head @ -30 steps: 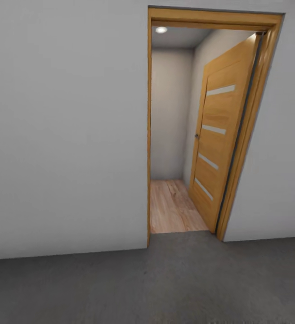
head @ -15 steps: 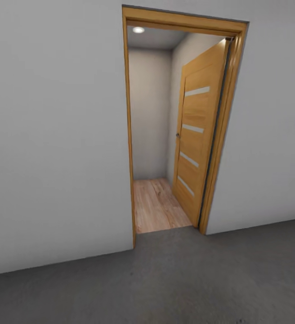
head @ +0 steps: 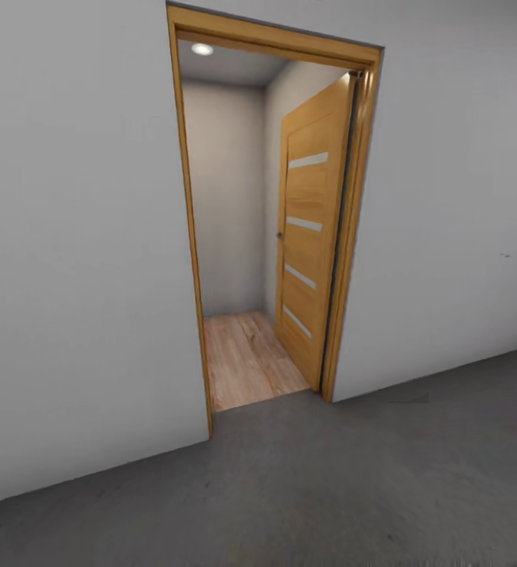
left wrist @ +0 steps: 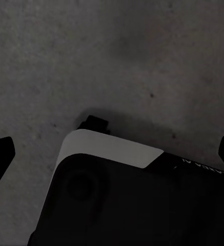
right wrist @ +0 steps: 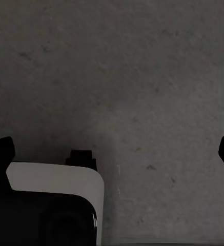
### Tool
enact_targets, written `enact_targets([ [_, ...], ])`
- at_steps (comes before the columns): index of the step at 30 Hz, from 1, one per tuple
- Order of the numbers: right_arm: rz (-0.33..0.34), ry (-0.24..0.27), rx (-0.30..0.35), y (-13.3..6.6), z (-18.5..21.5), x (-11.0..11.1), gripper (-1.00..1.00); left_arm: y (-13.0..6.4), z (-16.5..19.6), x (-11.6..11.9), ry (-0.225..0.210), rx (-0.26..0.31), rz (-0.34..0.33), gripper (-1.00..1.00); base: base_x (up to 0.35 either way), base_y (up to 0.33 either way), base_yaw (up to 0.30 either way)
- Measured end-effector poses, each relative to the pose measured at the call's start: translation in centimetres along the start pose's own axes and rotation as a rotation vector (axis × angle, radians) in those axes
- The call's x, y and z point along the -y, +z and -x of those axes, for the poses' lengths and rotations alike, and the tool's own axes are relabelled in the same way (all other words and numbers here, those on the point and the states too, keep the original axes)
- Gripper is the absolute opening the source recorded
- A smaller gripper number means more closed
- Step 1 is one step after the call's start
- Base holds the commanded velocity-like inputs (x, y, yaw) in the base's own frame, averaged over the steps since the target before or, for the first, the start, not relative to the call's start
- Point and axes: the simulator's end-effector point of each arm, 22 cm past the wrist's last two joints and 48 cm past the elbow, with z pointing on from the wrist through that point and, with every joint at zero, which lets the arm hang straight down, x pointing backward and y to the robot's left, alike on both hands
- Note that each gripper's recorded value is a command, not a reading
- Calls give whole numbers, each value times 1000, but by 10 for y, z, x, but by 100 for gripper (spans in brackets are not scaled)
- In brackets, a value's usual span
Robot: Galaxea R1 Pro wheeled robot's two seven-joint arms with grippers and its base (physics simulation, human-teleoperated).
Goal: Move the two storage containers from the living room to the garage. In the garage, place one container on the floor and stack the other container on top of it (either order is fine).
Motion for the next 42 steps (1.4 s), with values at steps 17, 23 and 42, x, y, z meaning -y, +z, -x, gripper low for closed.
enact_targets([
  [17, 2, 0, -5, 0, -2, -2, 100, 0, -4, -1, 4, -13, 2, 100, 114, 0, -92],
  [23, 1, -1, -6, 0, -3, -1, 100, 0, -4, -2, 4, -13, 2, 100, 318, 0, 0],
  [42, 5, 5, -8, 0, -3, -5, 100, 0, -4, -2, 5, -13, 2, 100, 322, 0, 0],
])
